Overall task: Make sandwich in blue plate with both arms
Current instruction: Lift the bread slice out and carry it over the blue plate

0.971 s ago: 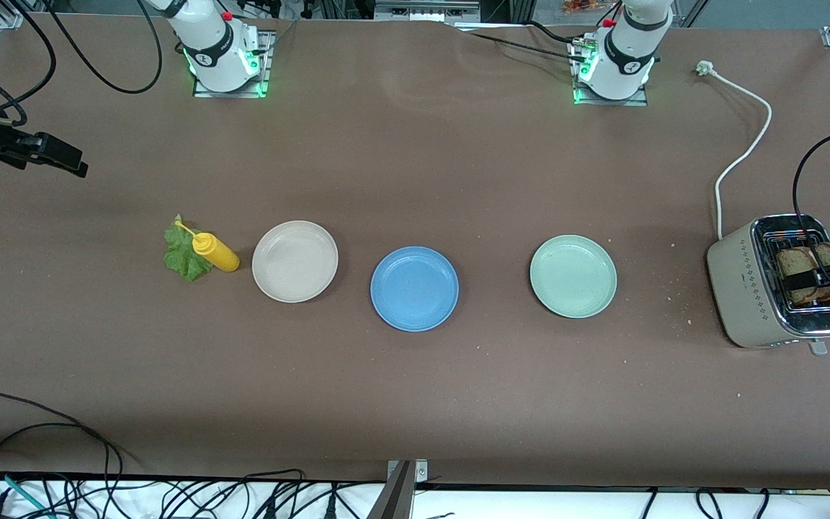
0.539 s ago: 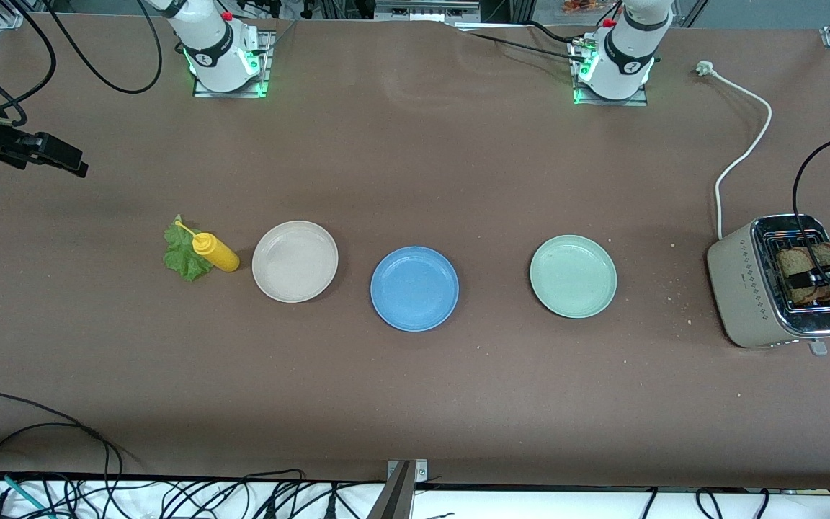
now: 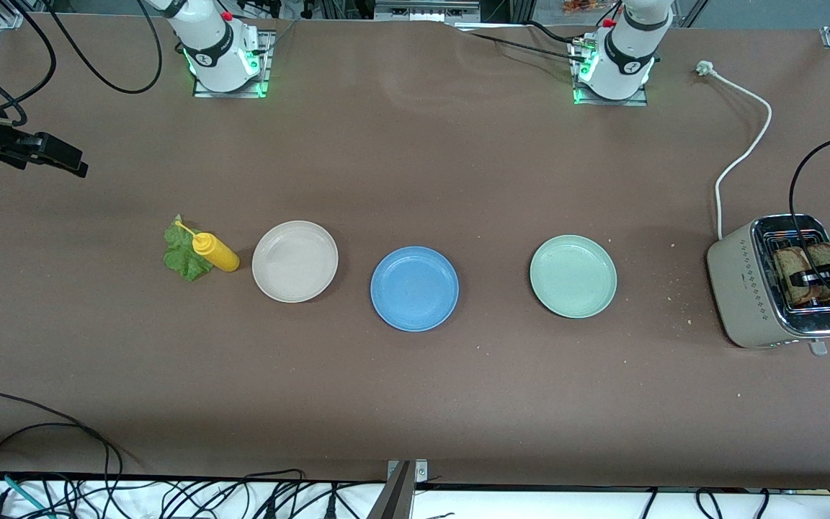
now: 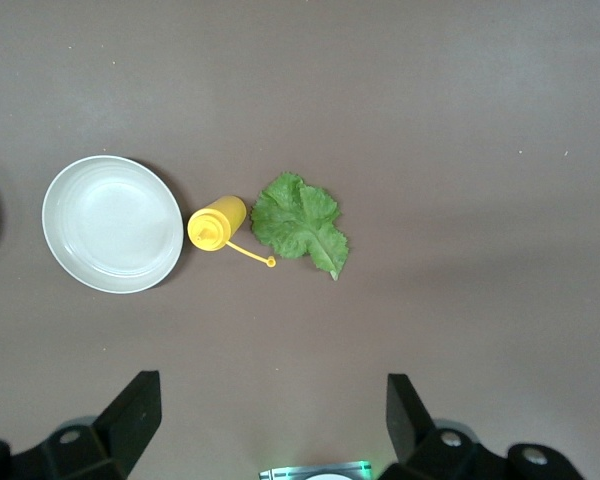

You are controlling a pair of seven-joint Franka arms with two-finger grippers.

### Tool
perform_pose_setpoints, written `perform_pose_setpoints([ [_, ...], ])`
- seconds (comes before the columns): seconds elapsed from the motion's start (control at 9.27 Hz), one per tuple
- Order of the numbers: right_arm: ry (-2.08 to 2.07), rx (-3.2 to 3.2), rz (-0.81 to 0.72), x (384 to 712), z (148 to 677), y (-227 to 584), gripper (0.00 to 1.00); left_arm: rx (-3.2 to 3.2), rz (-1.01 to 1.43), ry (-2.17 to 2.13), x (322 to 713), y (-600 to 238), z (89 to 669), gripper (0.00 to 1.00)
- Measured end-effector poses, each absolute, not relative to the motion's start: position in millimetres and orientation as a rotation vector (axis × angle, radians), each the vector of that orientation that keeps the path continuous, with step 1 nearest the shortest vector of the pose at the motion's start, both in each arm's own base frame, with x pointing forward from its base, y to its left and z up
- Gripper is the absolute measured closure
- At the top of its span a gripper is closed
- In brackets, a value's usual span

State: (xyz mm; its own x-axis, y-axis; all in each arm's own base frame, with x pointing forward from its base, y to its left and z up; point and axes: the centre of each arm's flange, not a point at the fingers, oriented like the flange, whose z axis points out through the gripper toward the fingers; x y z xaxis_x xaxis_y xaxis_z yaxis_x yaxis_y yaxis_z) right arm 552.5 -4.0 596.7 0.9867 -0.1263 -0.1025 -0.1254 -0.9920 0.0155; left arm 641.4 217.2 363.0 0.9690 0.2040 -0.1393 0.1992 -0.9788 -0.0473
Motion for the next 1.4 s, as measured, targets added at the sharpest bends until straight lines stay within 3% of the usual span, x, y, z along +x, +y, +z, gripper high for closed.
perform_pose_setpoints([
  [0.22,-0.198,3.122,-0.162,552.5,596.7,-4.0,0.0,-3.083,0.214,-0.312,643.7,214.9,378.1,0.85],
  [0.86,-0.198,3.122,-0.164,552.4,596.6,-3.8,0.0,-3.089,0.184,-0.16,635.3,127.3,542.6,0.89],
  [1.19,-0.196,3.122,-0.164,552.4,596.6,-3.4,0.0,-3.16,0.183,-0.402,641.5,30.9,554.5,0.89],
  [1.4,-0.196,3.122,-0.165,552.3,596.6,-3.3,0.0,-3.232,0.308,-0.608,642.3,-47.4,545.5,0.89],
])
